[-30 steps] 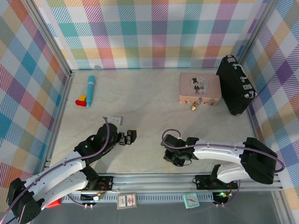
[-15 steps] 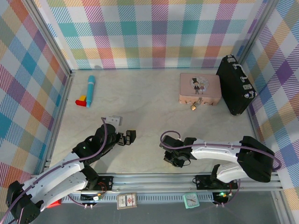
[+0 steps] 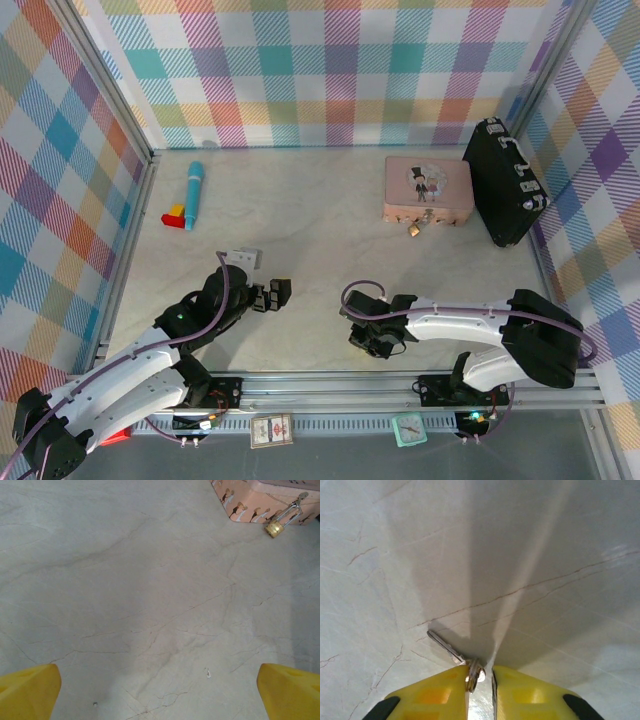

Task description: Unlock the padlock with the key

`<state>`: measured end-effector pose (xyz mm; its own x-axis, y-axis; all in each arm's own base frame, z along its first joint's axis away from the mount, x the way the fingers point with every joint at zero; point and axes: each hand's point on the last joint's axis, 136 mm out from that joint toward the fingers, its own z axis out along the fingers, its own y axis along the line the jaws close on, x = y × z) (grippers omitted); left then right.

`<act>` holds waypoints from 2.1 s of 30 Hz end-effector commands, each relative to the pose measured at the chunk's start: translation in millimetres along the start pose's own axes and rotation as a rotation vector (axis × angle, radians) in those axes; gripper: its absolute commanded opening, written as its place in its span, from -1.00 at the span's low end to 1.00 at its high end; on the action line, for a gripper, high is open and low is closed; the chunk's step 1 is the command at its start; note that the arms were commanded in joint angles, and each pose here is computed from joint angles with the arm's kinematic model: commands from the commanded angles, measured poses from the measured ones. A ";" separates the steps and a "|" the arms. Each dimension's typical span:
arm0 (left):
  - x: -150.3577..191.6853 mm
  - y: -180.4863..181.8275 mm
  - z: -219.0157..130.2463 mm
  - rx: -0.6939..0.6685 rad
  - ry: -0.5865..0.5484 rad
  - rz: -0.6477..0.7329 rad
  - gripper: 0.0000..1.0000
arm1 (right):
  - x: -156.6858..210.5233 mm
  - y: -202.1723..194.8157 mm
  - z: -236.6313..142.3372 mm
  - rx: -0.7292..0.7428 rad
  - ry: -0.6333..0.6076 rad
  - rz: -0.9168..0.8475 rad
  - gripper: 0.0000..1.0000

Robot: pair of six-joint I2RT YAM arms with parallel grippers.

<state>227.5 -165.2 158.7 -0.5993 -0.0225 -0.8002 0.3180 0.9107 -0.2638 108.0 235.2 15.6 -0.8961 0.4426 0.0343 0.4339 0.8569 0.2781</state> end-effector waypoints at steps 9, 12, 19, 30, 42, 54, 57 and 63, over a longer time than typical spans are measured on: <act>6.4 -0.5 7.1 -0.007 0.025 0.011 1.00 | -10.8 7.9 -15.1 0.026 -0.073 -0.088 -0.91; 8.3 -0.3 12.7 -0.019 0.042 0.022 0.99 | -14.6 13.0 -22.4 0.022 -0.097 -0.148 -1.00; 11.7 -1.1 22.7 -0.025 0.057 0.029 1.00 | -21.7 30.0 -28.4 -0.152 -0.075 -0.114 -1.00; 19.6 -21.6 31.5 0.088 0.091 0.053 1.00 | -53.8 79.0 -77.7 -0.537 -0.137 -0.105 -1.00; -19.6 -75.4 -4.7 0.433 -0.253 0.211 0.86 | -64.3 138.7 -166.6 -0.697 -0.217 -0.328 -1.00; -15.4 -125.5 8.8 0.632 -0.190 0.547 0.30 | -45.3 160.4 -186.4 -0.801 -0.135 -0.400 -1.00; -15.3 -127.9 16.5 0.639 -0.207 0.549 0.26 | -43.0 159.8 -185.3 -0.821 -0.122 -0.385 -1.00; -12.2 -134.4 22.0 0.674 -0.200 0.567 -0.09 | -42.7 158.9 -178.1 -0.815 -0.111 -0.364 -1.00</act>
<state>213.5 -283.7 166.5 -0.1991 0.2739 -0.9409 0.8928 0.4467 -0.0589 199.2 300.1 221.2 -0.9311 0.2358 -0.2782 -0.1068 0.5531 0.8263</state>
